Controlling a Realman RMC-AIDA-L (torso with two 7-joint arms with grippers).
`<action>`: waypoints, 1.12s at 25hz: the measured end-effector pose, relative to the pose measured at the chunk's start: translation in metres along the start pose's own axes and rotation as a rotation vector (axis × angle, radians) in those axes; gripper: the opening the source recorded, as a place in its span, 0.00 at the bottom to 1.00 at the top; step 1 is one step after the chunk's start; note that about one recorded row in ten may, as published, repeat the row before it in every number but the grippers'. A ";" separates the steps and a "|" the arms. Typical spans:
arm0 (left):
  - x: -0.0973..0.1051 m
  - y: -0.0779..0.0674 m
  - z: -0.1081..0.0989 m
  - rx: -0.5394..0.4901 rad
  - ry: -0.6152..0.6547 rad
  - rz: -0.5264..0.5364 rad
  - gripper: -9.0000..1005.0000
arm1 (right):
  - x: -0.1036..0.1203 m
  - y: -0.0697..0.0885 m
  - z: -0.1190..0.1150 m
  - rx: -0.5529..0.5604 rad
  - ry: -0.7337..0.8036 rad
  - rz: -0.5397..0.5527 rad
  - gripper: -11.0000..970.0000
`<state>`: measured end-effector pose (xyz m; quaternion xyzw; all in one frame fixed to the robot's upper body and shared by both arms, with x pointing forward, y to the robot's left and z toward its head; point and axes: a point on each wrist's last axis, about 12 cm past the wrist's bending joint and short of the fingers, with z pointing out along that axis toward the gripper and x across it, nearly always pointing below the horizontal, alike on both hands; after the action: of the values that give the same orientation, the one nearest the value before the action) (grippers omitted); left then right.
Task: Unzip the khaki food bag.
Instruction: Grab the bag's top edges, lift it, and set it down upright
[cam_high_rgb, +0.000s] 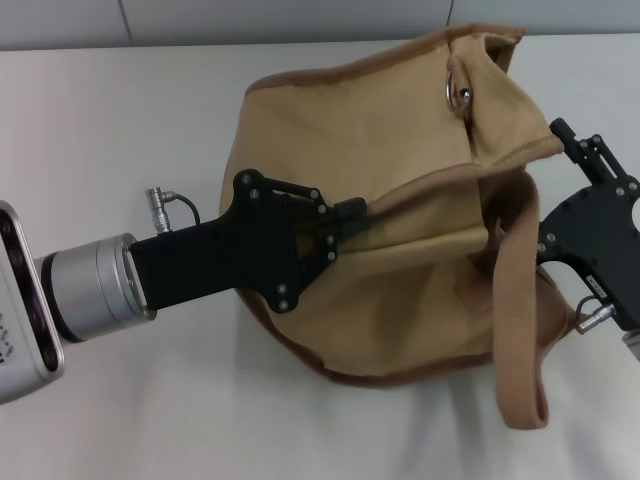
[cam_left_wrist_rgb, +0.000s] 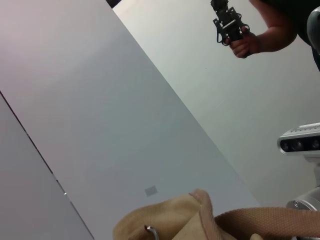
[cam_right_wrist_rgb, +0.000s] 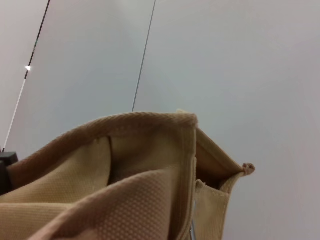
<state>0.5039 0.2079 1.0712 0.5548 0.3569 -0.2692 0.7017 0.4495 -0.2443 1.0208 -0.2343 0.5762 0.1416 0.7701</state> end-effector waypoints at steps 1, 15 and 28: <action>0.000 0.000 0.000 0.000 0.000 0.000 0.06 | 0.000 0.000 0.000 0.000 0.000 0.000 0.71; 0.000 -0.004 -0.001 0.011 0.002 -0.009 0.06 | -0.002 -0.002 0.002 -0.020 -0.014 0.012 0.70; 0.000 -0.005 -0.002 0.011 0.000 -0.013 0.06 | 0.002 0.003 0.010 -0.102 0.014 0.000 0.59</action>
<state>0.4994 0.2084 1.0682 0.5561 0.3591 -0.2757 0.6970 0.4572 -0.2368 1.0208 -0.2743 0.5736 0.1694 0.7530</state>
